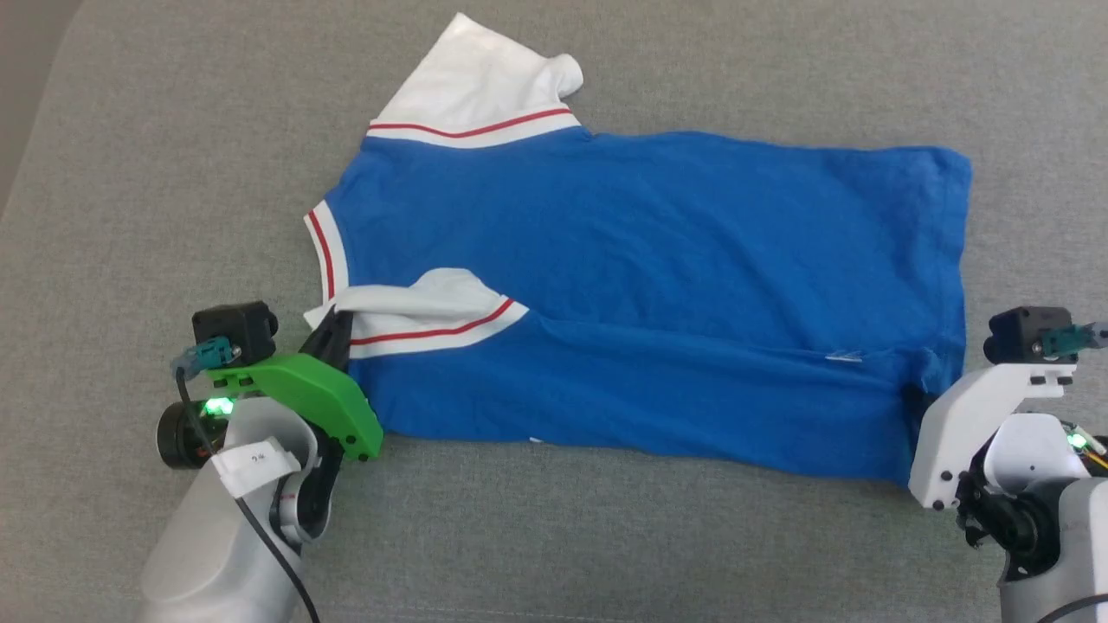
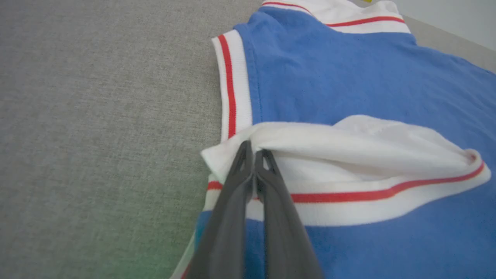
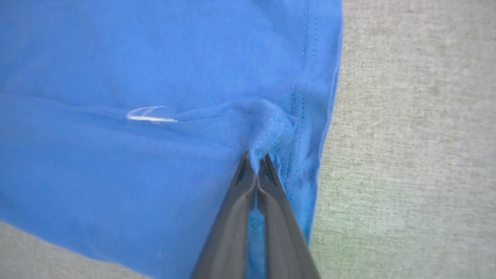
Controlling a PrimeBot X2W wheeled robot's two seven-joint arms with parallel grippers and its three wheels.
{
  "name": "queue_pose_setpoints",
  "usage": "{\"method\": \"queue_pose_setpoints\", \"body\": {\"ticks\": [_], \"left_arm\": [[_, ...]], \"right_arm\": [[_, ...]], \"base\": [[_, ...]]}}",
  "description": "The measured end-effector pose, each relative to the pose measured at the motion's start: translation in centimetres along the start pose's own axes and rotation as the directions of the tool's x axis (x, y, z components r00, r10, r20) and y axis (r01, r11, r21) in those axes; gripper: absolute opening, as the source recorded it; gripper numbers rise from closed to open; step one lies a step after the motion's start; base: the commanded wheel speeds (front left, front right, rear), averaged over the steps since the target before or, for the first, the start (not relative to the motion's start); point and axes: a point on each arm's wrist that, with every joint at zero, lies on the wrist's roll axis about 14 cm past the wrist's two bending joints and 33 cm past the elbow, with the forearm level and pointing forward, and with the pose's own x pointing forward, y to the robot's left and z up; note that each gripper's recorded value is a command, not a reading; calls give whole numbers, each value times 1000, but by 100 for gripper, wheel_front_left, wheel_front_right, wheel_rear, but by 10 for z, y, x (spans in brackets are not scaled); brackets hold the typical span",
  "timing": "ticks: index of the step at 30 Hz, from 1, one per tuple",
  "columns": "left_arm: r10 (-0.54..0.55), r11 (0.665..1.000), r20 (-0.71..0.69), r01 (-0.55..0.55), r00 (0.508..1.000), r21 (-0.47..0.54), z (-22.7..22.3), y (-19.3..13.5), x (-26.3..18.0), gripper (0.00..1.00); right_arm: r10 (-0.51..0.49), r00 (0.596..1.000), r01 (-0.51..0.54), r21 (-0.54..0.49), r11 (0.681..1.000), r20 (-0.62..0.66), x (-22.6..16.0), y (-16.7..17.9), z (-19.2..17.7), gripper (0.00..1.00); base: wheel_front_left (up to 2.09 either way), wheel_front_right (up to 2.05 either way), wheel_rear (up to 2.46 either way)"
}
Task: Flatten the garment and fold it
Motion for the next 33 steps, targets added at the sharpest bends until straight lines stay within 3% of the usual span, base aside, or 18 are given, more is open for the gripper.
{"method": "queue_pose_setpoints", "body": {"ticks": [1,2,3,15,25,33], "left_arm": [[5,1000,3,-5,1000,-9,0,1,2,31],[6,1000,5,-6,1000,-13,-1,1,3,93],[3,1000,5,-3,1000,-13,-1,0,4,100],[42,999,57,-44,997,26,33,11,-25,100],[98,995,-301,-100,948,8,-21,14,-76,100],[111,993,-366,-116,924,7,-39,17,-69,100]], "right_arm": [[1,1000,-1,0,1000,-2,2,1,1,100],[3,1000,-3,-1,1000,3,2,1,2,100],[9,1000,-9,2,1000,13,3,3,4,100],[19,987,-28,55,998,161,-30,1,25,100],[9,965,-29,73,997,261,-63,-5,38,100],[-12,969,-12,97,995,246,-60,-15,32,100]], "base": [[0,0,0],[0,0,0],[0,0,0],[0,0,0],[0,0,0],[0,0,0]]}}
